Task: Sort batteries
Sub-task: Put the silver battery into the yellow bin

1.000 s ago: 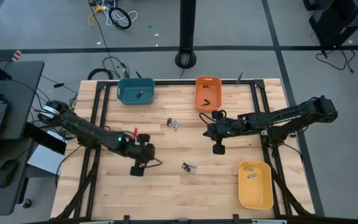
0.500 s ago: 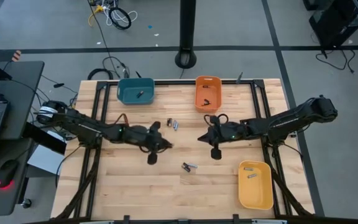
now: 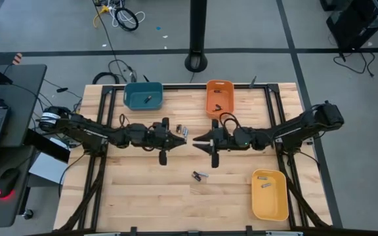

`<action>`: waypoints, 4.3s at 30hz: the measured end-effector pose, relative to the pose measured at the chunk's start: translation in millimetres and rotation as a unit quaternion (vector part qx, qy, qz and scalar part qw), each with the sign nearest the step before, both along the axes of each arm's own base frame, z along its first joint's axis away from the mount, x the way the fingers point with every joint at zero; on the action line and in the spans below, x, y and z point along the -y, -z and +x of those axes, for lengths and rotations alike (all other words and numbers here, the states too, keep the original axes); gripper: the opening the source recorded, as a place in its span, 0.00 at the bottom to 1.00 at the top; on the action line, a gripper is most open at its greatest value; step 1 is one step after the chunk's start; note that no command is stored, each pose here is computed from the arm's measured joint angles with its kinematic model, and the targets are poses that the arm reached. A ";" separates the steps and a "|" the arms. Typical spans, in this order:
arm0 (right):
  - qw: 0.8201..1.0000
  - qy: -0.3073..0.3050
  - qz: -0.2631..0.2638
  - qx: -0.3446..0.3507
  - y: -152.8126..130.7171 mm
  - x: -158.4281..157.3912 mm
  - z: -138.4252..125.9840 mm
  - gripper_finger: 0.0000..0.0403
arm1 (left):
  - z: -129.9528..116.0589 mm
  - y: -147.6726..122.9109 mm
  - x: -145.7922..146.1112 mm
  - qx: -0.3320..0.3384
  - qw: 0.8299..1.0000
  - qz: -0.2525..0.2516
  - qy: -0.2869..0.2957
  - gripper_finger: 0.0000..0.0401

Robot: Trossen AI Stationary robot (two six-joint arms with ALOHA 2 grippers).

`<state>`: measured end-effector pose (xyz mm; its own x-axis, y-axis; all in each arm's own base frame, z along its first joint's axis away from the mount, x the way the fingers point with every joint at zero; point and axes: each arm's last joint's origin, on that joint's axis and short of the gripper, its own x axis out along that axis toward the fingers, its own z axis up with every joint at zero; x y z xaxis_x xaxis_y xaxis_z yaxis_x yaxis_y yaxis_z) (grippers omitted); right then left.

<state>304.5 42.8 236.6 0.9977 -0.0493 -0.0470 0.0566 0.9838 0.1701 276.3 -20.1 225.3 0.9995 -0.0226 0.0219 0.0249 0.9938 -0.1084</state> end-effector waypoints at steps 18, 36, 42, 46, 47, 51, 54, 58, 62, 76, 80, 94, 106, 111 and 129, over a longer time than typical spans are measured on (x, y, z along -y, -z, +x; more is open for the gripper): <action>1.000 -0.002 -0.011 0.012 -10.6 -5.2 25.6 0.30 | -0.4 -1.8 4.5 0.009 1.000 0.013 0.012 0.05; 1.000 0.015 0.025 -0.009 -5.7 9.8 27.8 0.41 | -0.2 -2.1 4.8 0.010 1.000 0.012 0.022 0.05; 1.000 0.005 0.026 -0.004 -6.8 9.4 27.9 0.40 | -0.2 -1.5 5.2 0.007 1.000 0.009 0.025 0.05; 1.000 0.000 0.027 0.001 -7.9 9.2 27.8 0.38 | -0.2 0.2 5.4 -0.003 1.000 -0.002 0.027 0.05; 1.000 0.000 0.027 0.001 -7.9 9.2 27.8 0.38 | -0.2 0.2 5.4 -0.003 1.000 -0.003 0.027 0.05; 1.000 -0.005 0.027 0.001 -7.8 8.9 27.9 0.38 | 0.3 -0.7 5.4 -0.003 1.000 -0.008 0.027 0.05; 1.000 -0.011 0.028 0.000 -7.7 8.5 27.9 0.38 | 2.6 -3.9 5.3 0.003 1.000 -0.014 0.026 0.05; 1.000 -0.012 0.028 0.000 -7.7 8.5 27.9 0.38 | 5.9 -3.5 5.1 -0.001 1.000 -0.016 0.025 0.05; 1.000 -0.013 0.028 0.000 -7.3 8.4 27.9 0.37 | 6.7 -3.0 2.8 -0.004 0.999 -0.026 0.020 0.05; 1.000 -0.018 -0.001 -0.003 -6.9 8.1 27.9 0.10 | 6.8 -3.1 1.0 -0.003 0.999 -0.029 0.017 0.05; 1.000 -0.018 -0.006 -0.003 -7.0 8.1 27.9 0.10 | 6.8 -3.1 1.0 -0.003 0.999 -0.029 0.017 0.09; 1.000 -0.015 -0.016 -0.002 -7.3 10.8 28.1 0.10 | 6.7 -2.7 1.5 -0.005 1.000 -0.013 0.017 0.14; 0.998 -0.015 -0.051 -0.027 -30.9 13.4 38.9 0.10 | 6.3 3.1 1.2 -0.032 0.999 -0.001 0.012 0.27; 0.996 -0.019 -0.068 -0.058 -50.0 12.8 35.0 0.10 | 6.3 3.1 0.8 -0.032 0.999 0.003 0.005 0.34; 0.943 0.002 0.025 -0.331 -50.5 -34.3 -43.1 0.10 | 5.6 11.9 -1.1 -0.078 0.996 0.048 -0.024 0.36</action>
<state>261.5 77.0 287.2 0.7489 -0.0336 -0.6619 0.1703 0.9749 0.1432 281.9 -19.0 213.4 0.9907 0.0301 -0.1330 -0.0320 0.9994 -0.0118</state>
